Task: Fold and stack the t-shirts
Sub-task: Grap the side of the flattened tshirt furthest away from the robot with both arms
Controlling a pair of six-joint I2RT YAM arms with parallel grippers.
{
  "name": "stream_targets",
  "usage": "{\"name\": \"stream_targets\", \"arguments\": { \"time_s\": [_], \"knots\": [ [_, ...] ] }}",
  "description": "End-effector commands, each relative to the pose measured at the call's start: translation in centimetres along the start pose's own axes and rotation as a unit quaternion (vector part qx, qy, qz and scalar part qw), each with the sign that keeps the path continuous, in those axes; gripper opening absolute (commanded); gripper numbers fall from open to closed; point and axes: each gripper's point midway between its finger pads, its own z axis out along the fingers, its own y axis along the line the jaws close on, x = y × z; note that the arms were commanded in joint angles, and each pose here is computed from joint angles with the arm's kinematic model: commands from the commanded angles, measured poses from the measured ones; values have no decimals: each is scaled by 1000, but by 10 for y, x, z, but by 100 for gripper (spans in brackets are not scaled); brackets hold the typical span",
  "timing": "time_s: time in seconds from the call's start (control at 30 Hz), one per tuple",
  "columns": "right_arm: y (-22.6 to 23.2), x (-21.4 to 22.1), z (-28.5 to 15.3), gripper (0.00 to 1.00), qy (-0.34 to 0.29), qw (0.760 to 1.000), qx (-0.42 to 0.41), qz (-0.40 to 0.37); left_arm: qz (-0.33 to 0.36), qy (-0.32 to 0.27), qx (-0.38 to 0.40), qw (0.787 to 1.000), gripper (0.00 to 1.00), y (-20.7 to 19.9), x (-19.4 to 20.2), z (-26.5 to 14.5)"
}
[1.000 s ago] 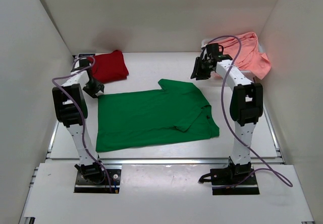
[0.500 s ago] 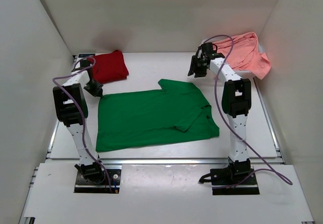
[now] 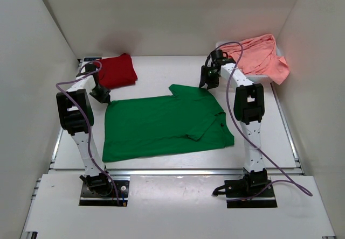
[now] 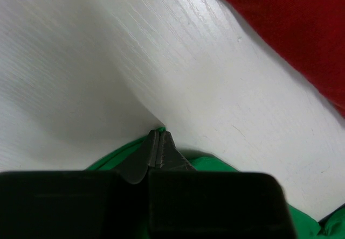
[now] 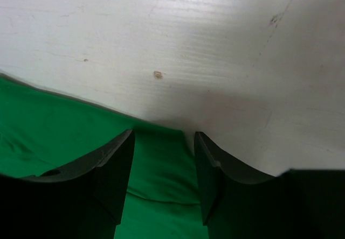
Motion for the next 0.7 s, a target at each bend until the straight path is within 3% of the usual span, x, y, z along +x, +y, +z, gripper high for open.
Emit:
{"name": "stream_targets", "arguments": {
  "time_s": [0.0, 0.13, 0.2, 0.27, 0.33, 0.67],
  "knots": [
    [1, 6, 3, 46, 13, 1000, 10, -18, 2, 13, 2, 1000, 0, 0, 6, 4],
    [10, 9, 6, 43, 21, 1000, -9, -19, 4, 13, 1, 1000, 0, 2, 6, 5],
    [12, 6, 6, 35, 17, 999, -20, -21, 6, 22, 4, 1000, 0, 2, 11, 4],
    [21, 3, 7, 13, 9, 999, -31, -35, 5, 24, 7, 1000, 0, 2, 11, 4],
    [26, -7, 3, 1, -5, 999, -40, -34, 3, 20, 12, 1000, 0, 1, 8, 1],
    [50, -62, -52, 0, -96, 991, -73, -59, 18, -20, 48, 999, 0, -21, -18, -38]
  ]
}}
